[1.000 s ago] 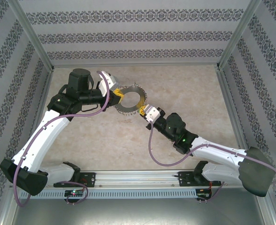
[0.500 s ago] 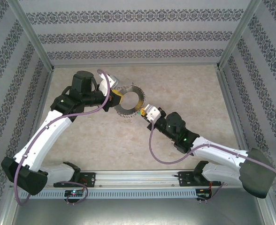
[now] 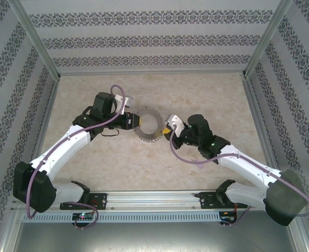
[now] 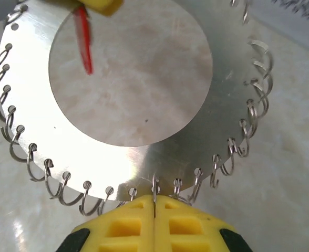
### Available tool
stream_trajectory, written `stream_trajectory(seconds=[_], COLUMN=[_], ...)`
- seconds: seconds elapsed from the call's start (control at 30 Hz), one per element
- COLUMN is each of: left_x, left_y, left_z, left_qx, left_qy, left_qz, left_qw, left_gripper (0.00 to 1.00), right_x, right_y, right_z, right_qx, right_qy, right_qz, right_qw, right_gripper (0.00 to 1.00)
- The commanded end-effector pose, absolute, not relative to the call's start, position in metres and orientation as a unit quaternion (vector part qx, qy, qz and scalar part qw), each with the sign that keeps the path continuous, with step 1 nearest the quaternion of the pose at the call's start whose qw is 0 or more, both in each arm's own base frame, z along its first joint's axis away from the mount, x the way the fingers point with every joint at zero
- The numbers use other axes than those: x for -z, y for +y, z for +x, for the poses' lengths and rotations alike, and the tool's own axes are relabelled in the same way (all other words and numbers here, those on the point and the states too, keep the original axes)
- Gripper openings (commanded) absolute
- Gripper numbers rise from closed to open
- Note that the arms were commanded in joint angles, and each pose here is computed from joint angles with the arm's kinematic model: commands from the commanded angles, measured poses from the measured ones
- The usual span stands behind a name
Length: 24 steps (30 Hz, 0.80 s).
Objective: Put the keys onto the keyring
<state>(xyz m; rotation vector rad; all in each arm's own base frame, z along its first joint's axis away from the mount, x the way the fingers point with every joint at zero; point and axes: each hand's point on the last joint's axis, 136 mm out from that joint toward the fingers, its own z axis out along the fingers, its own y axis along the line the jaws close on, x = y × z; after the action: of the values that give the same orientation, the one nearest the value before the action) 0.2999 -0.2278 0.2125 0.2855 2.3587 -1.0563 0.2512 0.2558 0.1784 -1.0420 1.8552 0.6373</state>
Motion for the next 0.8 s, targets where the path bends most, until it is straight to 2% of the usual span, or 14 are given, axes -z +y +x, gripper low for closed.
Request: stream_trajectory(seconds=[0.0,0.2,0.3,0.47,0.63,0.77], left_x=[-0.2,-0.163,-0.141,-0.111,-0.102,-0.112], left_y=[-0.235,-0.23,-0.219,-0.204,-0.185,-0.162], left_z=[0.305,0.295,0.287,0.273,0.27,0.279], left_qx=[0.426,0.415,0.381,0.351,0.316,0.276], left_qy=[0.868,0.883,0.901,0.915,0.92,0.917], left_qz=[0.055,0.037,0.037,0.028,0.01,-0.01], left_qw=[0.247,0.215,0.204,0.195,0.23,0.287], left_gripper=[0.29,0.36,0.49,0.61,0.68,0.72], right_x=[-0.183,-0.164,-0.155,-0.149,-0.145,-0.152], right_y=[0.265,0.27,0.268,0.265,0.253,0.255], right_z=[0.238,0.239,0.245,0.255,0.269,0.275], right_qx=[-0.295,-0.302,-0.287,-0.263,-0.189,-0.063], right_qy=[0.742,0.763,0.773,0.783,0.784,0.74], right_qz=[-0.446,-0.459,-0.458,-0.465,-0.495,-0.564], right_qw=[0.404,0.34,0.332,0.319,0.322,0.36], right_gripper=[0.0,0.0,0.0,0.0,0.0,0.0])
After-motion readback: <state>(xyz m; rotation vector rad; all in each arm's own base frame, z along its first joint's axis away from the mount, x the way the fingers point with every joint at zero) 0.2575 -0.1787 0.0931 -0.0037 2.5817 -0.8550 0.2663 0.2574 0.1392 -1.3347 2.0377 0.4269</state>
